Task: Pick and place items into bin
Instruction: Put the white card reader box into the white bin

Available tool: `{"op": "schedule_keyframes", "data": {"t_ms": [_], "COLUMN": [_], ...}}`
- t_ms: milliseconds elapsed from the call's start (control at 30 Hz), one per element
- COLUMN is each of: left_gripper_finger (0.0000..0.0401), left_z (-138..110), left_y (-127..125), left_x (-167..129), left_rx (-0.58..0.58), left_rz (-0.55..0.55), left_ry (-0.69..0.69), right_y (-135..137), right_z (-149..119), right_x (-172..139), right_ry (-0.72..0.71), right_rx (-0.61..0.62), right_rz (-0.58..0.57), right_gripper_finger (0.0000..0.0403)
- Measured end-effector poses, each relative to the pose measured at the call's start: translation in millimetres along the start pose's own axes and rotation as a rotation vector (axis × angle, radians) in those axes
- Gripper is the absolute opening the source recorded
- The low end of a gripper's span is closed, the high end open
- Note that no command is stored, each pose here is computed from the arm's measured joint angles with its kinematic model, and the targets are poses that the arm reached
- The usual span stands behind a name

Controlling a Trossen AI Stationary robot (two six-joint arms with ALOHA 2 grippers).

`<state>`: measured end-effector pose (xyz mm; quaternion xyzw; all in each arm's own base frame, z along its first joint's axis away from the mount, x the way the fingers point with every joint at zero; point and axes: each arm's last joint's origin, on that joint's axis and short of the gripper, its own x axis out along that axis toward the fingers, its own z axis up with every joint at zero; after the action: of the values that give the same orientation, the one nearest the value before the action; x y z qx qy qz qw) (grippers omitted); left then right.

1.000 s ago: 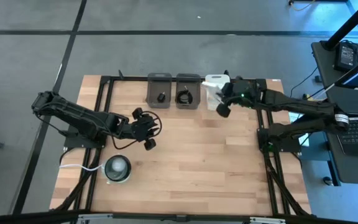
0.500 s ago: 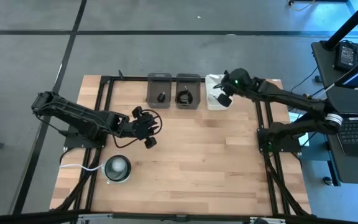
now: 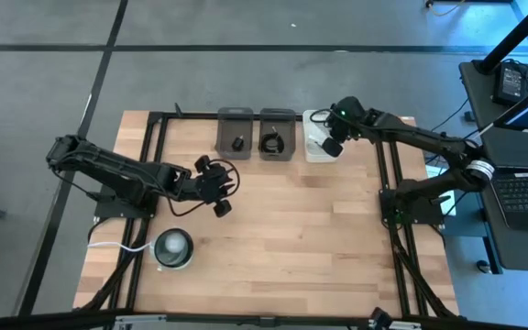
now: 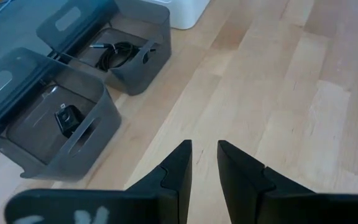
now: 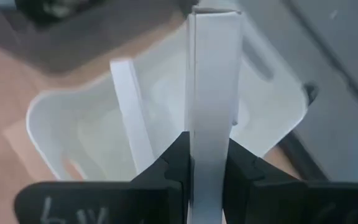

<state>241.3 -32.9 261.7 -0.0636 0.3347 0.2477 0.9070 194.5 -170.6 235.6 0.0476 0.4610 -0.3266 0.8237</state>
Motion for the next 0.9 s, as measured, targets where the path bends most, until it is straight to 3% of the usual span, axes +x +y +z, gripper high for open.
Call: {"op": "schedule_keyframes", "data": {"t_ms": [167, 567, 900], "left_gripper_finger": [0.0072, 0.0071, 0.0068], "left_z": [1.3, 1.8, 1.8], "left_y": [3.0, 3.9, 3.8], "left_x": [1.8, 2.8, 2.9], "left_rx": [-0.01, -0.018, -0.024], "left_rz": [0.012, -0.01, -0.011], "left_ry": [0.001, 0.016, 0.016], "right_y": [-5.6, -20.7, -16.4], "right_z": [10.1, 73.3, 76.1], "right_x": [5.4, 6.6, 44.2], "right_ry": [0.107, 0.276, 0.45], "right_rx": [0.004, -0.04, -0.108], "right_rz": [0.056, 0.094, 0.154], "right_gripper_finger": [0.0059, 0.0059, 0.0059]}}
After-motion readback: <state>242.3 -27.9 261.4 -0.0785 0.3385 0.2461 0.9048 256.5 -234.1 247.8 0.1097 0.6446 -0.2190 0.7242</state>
